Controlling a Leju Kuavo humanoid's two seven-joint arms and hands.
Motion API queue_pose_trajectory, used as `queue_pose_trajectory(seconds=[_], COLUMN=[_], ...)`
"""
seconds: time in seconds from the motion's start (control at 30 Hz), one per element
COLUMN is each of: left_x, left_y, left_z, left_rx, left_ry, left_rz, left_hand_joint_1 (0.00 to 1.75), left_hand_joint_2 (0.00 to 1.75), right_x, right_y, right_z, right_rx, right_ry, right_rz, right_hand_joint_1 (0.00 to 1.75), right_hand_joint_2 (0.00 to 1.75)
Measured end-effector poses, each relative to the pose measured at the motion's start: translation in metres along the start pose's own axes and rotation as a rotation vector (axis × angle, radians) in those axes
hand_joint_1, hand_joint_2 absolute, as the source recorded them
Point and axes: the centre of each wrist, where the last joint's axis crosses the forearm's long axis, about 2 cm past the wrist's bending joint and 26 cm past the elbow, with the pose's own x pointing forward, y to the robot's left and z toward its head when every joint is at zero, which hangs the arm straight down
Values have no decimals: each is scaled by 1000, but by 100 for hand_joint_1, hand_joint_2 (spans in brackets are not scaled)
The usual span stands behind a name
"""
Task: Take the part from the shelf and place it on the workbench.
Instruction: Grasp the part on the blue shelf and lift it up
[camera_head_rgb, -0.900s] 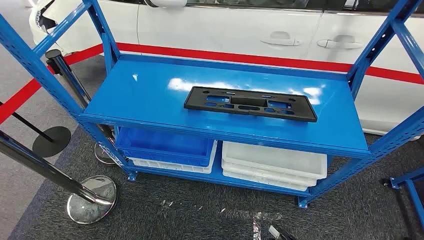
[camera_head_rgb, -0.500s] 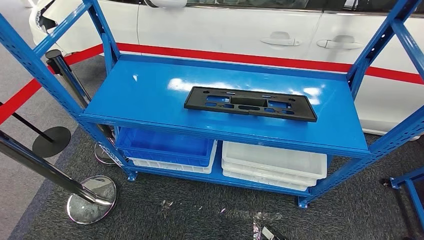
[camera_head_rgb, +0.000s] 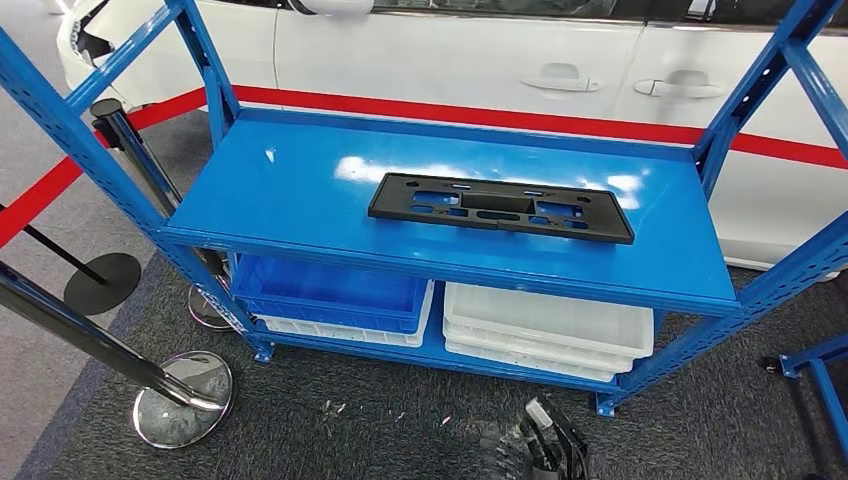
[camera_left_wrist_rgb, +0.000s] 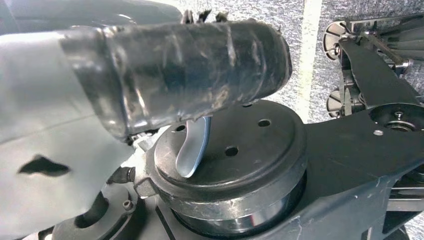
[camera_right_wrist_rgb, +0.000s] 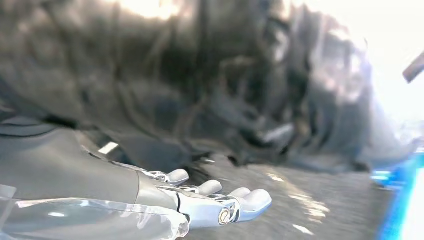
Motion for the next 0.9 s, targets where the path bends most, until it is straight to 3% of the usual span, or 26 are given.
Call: queue_pose_trajectory(seconds=[0.1,0.23,0.9], left_x=[0,1,2], left_y=[0,-5,-9], left_z=[0,-1,-1], left_rx=[1,3,0], left_ry=[0,3,17], left_rz=[3,13,14], left_hand_joint_1=[0,0,0], left_hand_joint_2=[0,0,0], right_x=[8,40,117], right_y=[1,3,-3], right_z=[-2,0,50], right_rx=[17,53,67], right_ry=[-67,-359,-1026], right_rz=[9,66,353], right_hand_joint_1=[0,0,0], right_hand_joint_2=[0,0,0])
